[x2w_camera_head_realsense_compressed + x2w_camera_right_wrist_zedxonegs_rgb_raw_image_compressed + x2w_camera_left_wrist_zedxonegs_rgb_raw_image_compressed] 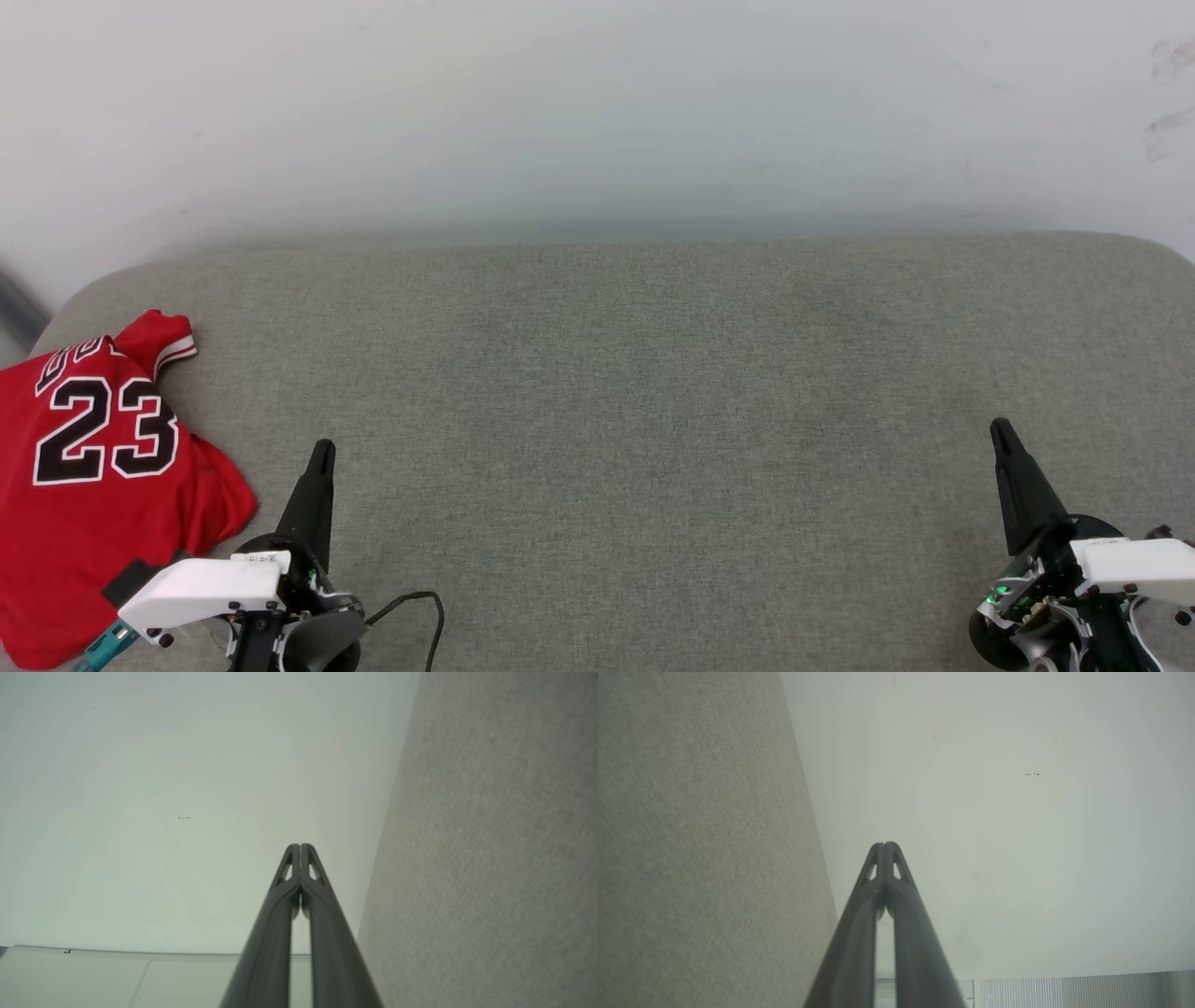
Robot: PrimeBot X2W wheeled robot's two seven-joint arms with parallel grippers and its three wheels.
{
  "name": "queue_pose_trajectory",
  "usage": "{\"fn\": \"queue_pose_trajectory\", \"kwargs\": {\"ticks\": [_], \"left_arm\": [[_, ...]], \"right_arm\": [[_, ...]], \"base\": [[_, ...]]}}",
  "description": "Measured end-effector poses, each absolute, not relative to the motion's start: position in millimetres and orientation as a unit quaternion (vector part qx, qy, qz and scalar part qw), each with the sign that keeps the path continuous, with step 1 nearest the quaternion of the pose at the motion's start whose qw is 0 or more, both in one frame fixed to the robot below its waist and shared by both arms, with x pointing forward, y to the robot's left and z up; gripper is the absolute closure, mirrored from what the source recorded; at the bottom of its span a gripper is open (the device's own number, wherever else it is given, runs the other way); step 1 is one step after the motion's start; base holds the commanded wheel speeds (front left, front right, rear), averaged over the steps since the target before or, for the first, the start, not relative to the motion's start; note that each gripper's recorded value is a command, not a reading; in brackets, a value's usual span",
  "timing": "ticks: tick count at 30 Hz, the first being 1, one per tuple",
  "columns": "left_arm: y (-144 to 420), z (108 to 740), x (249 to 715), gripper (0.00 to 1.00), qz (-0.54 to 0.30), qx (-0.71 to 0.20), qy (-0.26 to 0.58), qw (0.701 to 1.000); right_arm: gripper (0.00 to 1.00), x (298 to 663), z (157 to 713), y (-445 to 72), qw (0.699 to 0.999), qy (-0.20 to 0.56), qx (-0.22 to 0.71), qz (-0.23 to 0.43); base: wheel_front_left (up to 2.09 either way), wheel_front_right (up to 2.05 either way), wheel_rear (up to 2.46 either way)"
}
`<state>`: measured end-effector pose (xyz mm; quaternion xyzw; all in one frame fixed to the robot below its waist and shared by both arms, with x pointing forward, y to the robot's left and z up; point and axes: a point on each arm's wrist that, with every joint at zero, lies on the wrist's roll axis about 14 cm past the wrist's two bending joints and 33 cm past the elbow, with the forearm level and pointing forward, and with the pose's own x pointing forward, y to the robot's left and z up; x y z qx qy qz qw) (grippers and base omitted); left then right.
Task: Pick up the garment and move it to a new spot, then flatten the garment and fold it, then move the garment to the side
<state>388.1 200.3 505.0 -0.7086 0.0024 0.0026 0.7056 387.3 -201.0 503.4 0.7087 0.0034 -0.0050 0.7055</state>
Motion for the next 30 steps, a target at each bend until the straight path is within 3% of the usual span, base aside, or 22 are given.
{"fn": "queue_pose_trajectory", "kwargs": {"ticks": [30], "left_arm": [[200.3, 505.1, 388.1, 1.0, 0.003, -0.709, 0.002, 0.706]], "right_arm": [[1.0, 387.3, 503.4, -201.0, 0.705, 0.003, 0.709, -0.005]], "base": [[0.0, 0.0, 0.0]]}}
